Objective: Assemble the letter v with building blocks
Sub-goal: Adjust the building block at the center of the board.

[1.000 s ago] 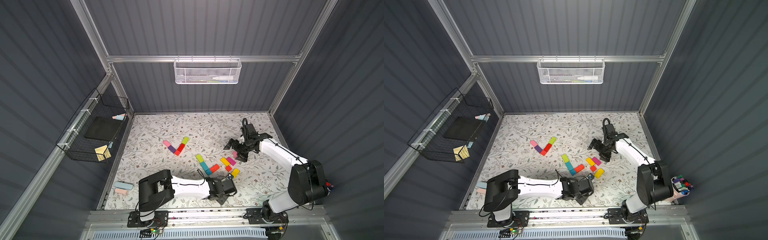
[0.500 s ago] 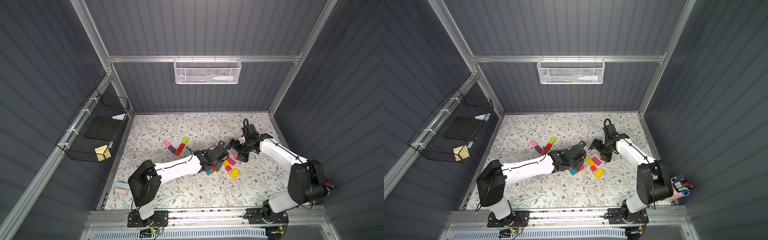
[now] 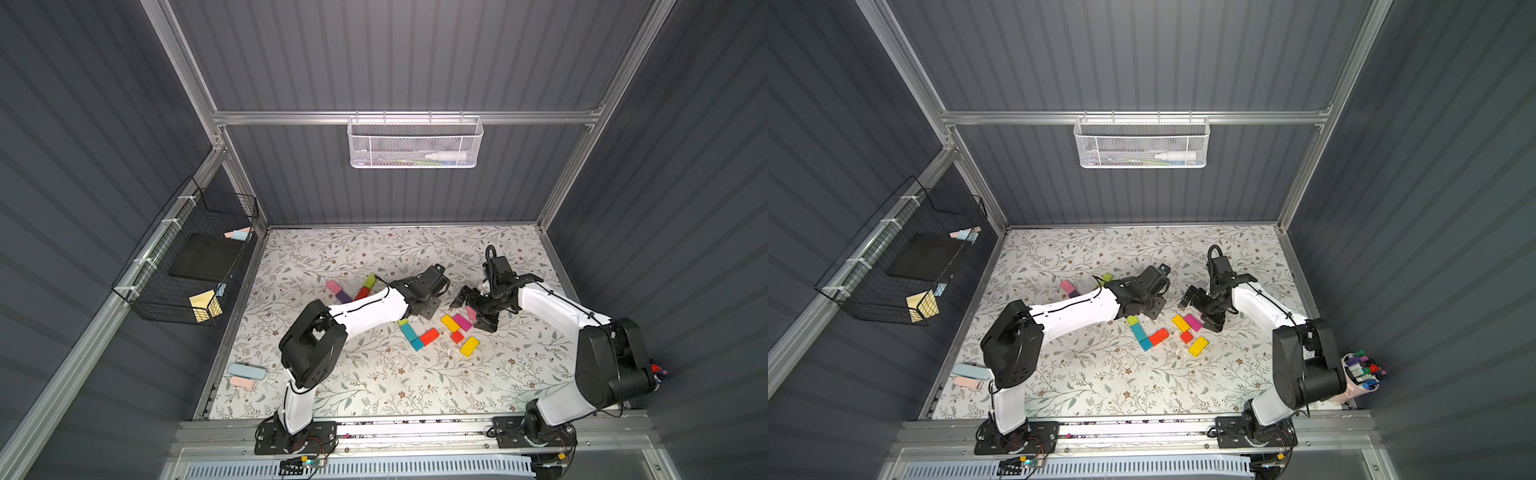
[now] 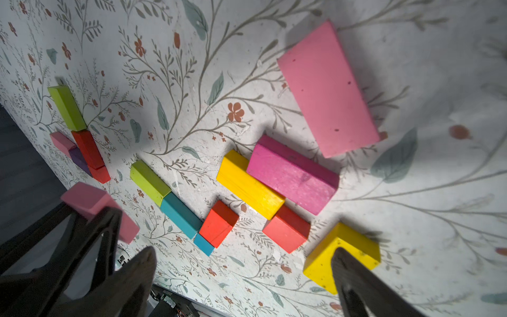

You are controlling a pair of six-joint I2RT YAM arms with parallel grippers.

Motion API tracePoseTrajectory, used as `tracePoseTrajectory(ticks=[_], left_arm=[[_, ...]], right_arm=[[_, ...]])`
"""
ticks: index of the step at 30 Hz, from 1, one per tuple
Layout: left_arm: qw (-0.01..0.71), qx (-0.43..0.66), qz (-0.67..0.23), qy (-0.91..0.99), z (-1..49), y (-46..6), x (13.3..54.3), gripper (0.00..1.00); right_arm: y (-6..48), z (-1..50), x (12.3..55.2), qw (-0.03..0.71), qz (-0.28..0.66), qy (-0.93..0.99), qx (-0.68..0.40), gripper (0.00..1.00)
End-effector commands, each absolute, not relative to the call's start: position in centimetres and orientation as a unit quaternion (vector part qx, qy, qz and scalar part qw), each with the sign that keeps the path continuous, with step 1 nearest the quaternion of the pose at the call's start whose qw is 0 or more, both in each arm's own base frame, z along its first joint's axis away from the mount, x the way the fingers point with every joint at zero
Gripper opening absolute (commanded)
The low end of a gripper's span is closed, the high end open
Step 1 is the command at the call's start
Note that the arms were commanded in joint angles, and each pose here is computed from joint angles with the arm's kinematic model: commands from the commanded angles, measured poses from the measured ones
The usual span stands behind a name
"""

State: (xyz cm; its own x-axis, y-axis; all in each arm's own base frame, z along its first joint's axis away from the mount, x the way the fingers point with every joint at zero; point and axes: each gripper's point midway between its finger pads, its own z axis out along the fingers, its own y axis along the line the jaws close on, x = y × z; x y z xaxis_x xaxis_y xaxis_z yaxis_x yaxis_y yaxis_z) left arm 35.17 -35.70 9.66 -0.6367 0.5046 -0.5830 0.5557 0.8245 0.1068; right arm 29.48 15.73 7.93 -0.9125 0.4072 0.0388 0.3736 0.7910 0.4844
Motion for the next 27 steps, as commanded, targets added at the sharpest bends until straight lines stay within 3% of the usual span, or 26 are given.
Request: tracePoseTrajectory(ticks=[1,7,10,16,20,27], left_arm=[[0.322,0.309,-0.056,0.893,10.2,-37.4,35.7,0.00],[0.363,0.250,-0.056,0.896,13.0,-35.0,39.0,0.00],[0.391,0.194,-0.063,0.897,15.8,-31.4,41.5,0.00],[0.427,0.153,-0.059,0.889,20.0,-27.8,43.6,0.01],[0.433,0.153,-0.056,0.887,20.6,-27.5,43.7,0.01],[0.428,0.156,-0.075,0.887,20.0,-27.9,43.3,0.01]], right_arm=[[15.9,7.2,29.3,0.021,0.252,0.942,0.219,0.99],[16.5,8.1,28.4,0.026,0.262,0.940,0.219,0.98],[16.4,8.4,28.1,0.038,0.250,0.943,0.216,0.89],[19.1,7.5,29.0,0.019,0.285,0.935,0.212,0.41],[21.1,5.5,29.7,-0.013,0.287,0.934,0.211,0.00],[22.2,3.9,31.7,-0.009,0.278,0.936,0.214,0.00]])
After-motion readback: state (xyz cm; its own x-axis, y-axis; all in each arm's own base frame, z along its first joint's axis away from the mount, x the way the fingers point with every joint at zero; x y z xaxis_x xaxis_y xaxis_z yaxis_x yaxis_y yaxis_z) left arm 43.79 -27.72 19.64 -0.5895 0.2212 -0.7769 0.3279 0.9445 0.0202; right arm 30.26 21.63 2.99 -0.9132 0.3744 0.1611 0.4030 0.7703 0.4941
